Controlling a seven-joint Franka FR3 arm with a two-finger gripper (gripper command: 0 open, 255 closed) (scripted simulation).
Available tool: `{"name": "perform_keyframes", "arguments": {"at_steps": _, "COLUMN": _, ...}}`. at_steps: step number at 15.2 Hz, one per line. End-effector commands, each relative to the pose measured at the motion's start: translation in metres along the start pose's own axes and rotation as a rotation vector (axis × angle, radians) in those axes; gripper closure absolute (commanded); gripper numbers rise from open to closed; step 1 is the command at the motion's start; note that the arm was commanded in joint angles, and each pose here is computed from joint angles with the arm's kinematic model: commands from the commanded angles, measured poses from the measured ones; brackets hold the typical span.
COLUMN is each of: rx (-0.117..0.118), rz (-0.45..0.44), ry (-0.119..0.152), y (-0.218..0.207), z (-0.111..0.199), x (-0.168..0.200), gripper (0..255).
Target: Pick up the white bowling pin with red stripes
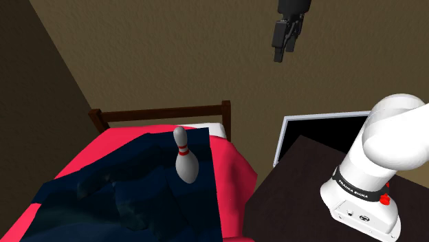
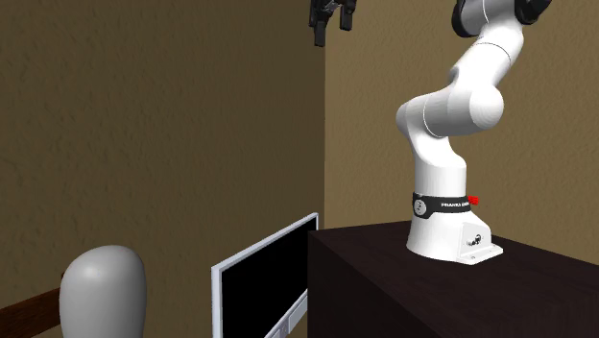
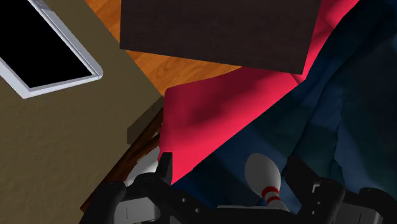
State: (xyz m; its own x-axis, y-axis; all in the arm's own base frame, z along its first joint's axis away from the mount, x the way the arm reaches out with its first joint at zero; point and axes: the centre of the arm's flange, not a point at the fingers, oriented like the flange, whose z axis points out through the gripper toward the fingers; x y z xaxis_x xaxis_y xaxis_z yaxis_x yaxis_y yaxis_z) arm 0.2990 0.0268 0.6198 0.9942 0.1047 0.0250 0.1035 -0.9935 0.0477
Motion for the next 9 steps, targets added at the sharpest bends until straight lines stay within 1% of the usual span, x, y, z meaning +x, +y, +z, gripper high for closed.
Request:
{"name": "perform_keyframes", "arguments": {"at_steps": 1, "rx": 0.000, "rz": 0.000, "ry": 0.000, "y": 0.000, "z": 0.000, "x": 0.000, "gripper": 0}}
{"name": "perform_keyframes", "arguments": {"at_steps": 9, "rx": 0.039, "rz": -0.034, "ry": 0.005, "y": -0.029, "z": 0.067, "x": 0.073, "gripper": 0}}
